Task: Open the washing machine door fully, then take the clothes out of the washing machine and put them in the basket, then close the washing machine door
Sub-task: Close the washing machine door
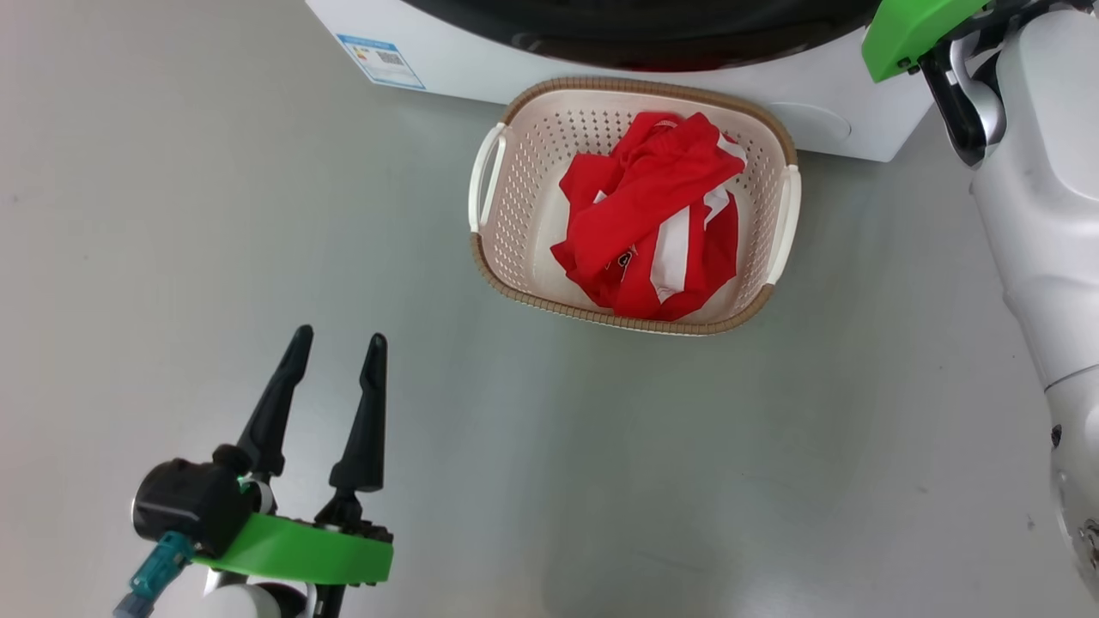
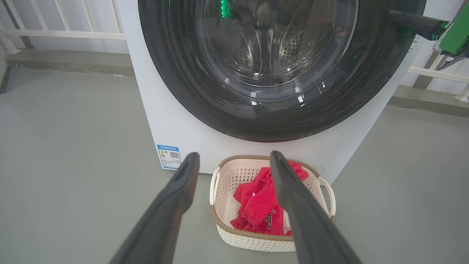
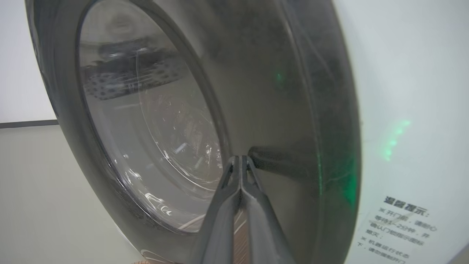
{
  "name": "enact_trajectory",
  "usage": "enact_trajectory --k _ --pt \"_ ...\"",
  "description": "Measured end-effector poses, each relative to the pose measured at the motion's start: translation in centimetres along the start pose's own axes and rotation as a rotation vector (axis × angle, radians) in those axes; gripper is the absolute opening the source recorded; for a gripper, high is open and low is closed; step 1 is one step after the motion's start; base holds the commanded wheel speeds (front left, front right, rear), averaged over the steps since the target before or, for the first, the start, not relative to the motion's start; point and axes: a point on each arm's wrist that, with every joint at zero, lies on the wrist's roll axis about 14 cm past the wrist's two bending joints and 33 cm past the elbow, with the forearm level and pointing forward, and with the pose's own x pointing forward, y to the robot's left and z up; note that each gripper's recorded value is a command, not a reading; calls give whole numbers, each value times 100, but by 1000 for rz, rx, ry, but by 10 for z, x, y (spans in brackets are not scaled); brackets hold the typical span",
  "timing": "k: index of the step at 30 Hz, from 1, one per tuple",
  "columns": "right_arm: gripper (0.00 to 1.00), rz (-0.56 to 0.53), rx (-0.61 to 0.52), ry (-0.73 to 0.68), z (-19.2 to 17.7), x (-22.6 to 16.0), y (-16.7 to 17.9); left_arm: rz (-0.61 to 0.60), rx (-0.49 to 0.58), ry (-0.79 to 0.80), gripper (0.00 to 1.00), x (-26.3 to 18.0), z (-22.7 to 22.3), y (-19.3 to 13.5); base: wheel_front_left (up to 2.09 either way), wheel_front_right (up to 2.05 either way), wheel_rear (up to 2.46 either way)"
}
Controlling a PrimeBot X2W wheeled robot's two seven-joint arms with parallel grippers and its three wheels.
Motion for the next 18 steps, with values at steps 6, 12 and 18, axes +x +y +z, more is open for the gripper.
enact_trajectory --k 6,12,18 --pt "0 -17 -13 -19 6 0 -3 -13 -2 -12 100 6 3 -4 0 0 0" --pt "2 -39 -15 -50 19 -9 -6 -26 -8 -34 100 9 9 -8 0 0 0" --pt "66 -58 -6 -49 15 -39 -7 -39 -14 -72 100 10 22 -11 0 0 0"
